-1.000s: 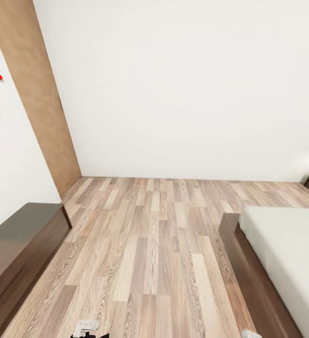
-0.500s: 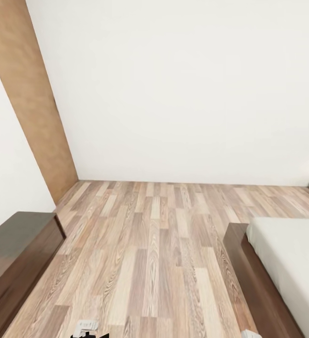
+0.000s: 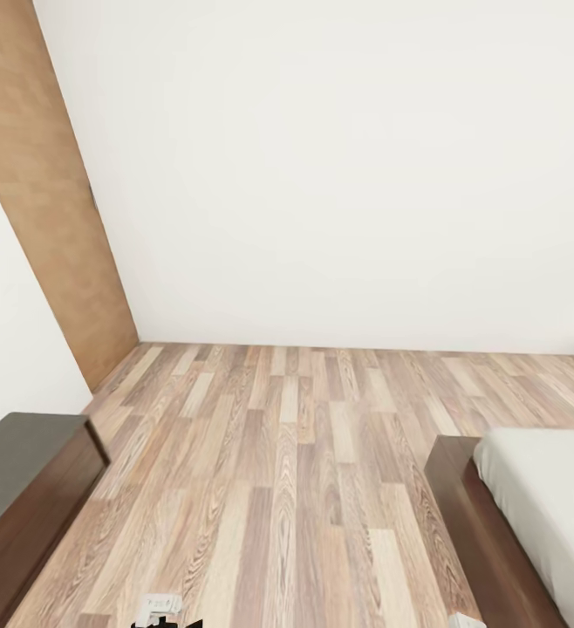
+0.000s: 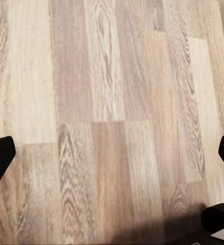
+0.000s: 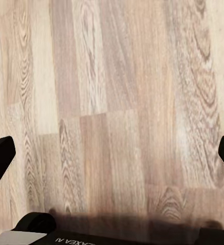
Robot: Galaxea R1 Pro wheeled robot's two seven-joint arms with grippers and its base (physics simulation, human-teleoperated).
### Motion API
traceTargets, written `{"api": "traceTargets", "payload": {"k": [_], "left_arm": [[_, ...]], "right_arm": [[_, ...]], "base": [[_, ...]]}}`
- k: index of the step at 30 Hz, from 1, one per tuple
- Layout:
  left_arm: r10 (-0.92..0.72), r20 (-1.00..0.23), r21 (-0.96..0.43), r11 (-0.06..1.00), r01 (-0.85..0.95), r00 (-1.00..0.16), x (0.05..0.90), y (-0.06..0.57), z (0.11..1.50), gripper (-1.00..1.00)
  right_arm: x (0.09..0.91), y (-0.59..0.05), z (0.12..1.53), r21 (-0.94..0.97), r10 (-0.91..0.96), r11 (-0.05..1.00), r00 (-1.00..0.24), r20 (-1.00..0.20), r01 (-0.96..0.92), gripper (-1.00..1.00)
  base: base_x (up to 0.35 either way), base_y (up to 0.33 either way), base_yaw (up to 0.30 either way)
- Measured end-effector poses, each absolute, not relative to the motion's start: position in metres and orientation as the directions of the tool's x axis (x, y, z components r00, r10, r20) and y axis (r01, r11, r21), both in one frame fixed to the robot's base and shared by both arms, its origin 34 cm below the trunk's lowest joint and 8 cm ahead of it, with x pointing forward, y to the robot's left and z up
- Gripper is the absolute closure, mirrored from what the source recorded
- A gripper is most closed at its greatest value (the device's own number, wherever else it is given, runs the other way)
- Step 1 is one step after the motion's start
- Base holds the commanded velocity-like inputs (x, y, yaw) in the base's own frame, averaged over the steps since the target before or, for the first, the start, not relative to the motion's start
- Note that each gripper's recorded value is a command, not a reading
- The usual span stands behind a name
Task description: In the bedroom, move the book from the bed onto either nightstand, and place the two sandals side by side next to the bed.
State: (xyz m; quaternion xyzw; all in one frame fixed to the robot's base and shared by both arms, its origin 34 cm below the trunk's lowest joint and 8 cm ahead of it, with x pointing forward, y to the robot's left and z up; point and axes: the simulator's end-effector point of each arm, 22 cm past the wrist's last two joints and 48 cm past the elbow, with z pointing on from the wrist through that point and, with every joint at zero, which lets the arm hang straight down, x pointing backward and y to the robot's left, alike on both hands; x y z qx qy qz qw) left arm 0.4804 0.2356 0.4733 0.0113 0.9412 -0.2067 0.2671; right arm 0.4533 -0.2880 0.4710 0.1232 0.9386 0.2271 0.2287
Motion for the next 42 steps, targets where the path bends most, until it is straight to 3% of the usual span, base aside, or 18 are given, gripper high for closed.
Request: {"api": "traceTargets", "payload": {"k": [42], "left_arm": [[-0.089, -0.508, -0.384, 0.914, 0.132, -0.857, 0.4807, 0.2354, 0.4735, -1.00]], "right_arm": [[0.4536, -0.2882, 0.4711, 0.483, 0.337, 0.866, -0.864, -0.374, 0.129, -1.00]], "base": [[0.333, 0.000, 0.000]]}}
